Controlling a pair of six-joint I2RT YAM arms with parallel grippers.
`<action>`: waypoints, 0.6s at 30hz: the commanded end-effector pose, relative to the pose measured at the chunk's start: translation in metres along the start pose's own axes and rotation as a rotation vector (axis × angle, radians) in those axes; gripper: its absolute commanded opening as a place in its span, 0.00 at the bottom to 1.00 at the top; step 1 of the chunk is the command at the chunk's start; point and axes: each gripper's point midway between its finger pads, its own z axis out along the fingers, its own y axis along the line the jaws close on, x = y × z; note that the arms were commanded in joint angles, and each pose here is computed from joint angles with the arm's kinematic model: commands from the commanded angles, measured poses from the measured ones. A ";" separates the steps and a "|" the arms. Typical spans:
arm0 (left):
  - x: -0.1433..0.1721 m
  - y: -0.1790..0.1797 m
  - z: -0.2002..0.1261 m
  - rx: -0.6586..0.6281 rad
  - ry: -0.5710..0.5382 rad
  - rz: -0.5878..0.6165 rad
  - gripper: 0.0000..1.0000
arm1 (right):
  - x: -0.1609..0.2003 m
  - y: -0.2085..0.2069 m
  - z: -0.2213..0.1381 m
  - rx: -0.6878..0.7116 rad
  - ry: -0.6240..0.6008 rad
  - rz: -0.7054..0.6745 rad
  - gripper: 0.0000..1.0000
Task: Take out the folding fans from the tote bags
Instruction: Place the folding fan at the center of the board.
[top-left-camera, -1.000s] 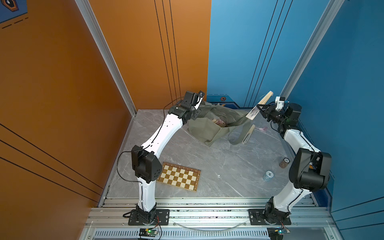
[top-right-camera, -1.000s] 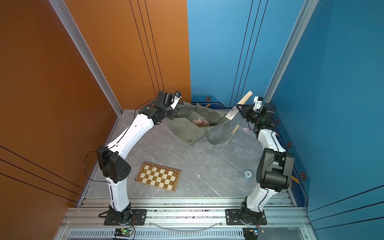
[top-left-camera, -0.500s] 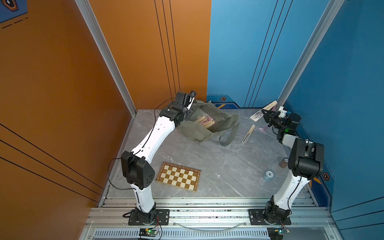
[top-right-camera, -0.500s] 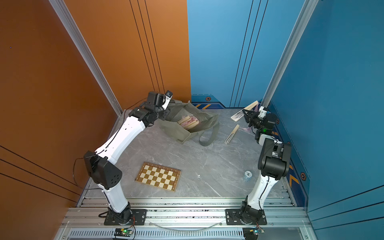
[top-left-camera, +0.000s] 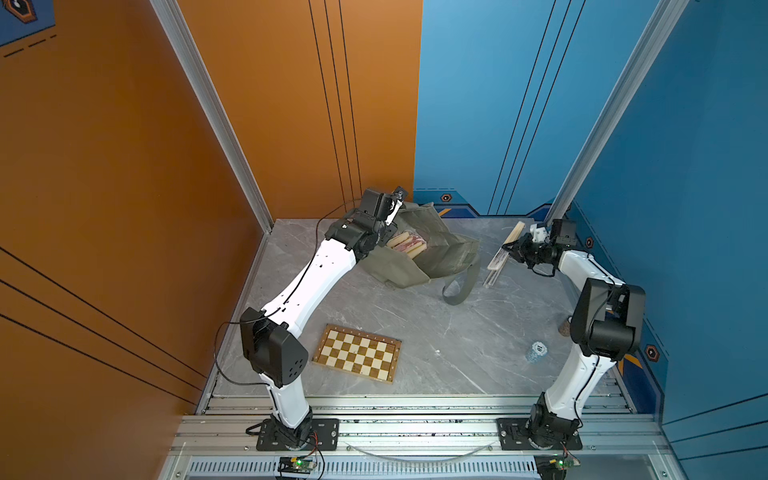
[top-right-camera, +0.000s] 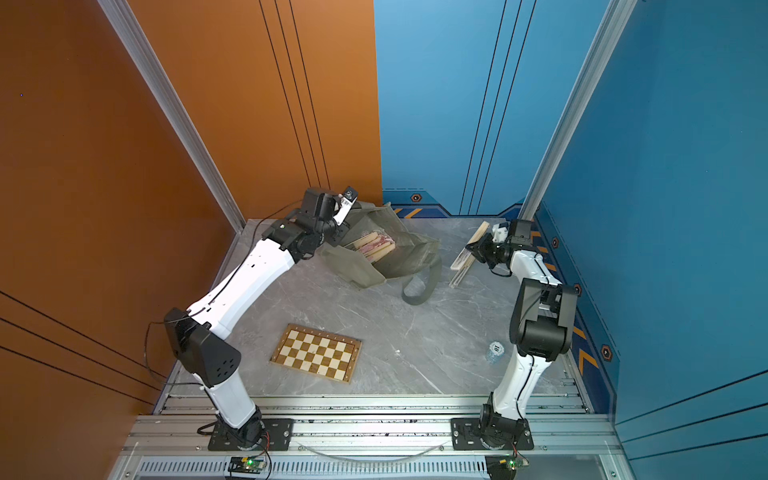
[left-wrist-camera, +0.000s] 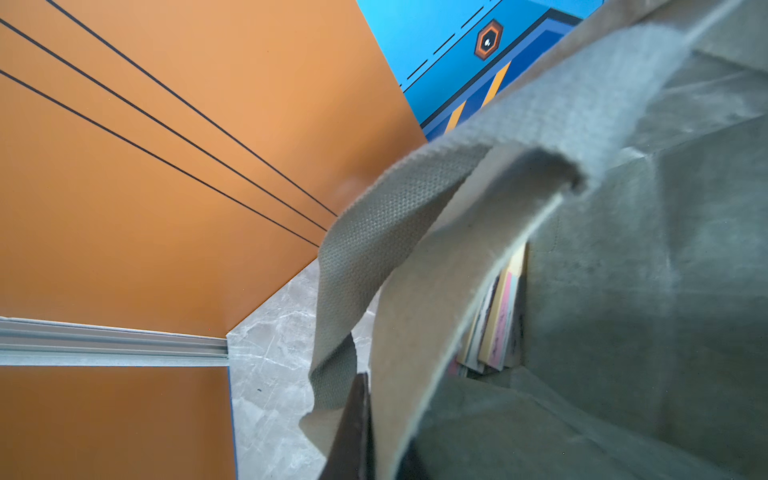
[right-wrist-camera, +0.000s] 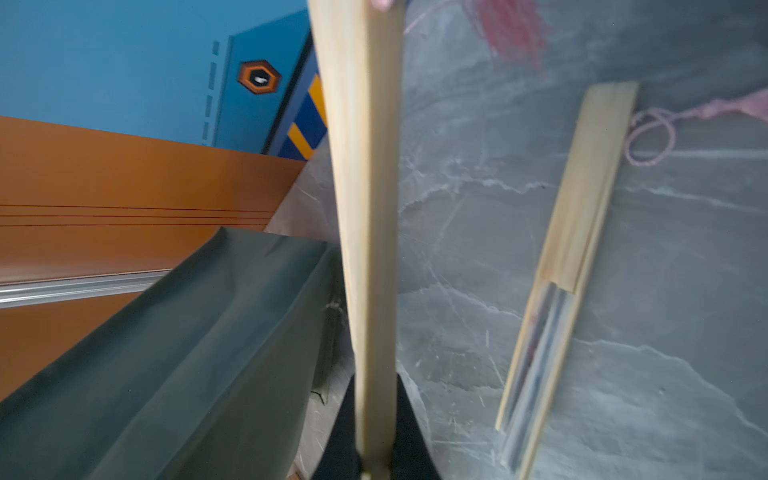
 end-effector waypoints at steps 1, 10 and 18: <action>-0.016 0.017 -0.019 -0.035 -0.070 -0.131 0.00 | 0.019 -0.035 0.010 0.155 0.086 0.030 0.00; -0.012 -0.012 -0.025 0.030 -0.053 -0.228 0.00 | 0.026 -0.057 0.024 0.307 0.120 0.022 0.00; -0.007 -0.043 -0.024 0.053 -0.029 -0.233 0.00 | 0.032 -0.078 0.040 0.383 0.165 0.030 0.19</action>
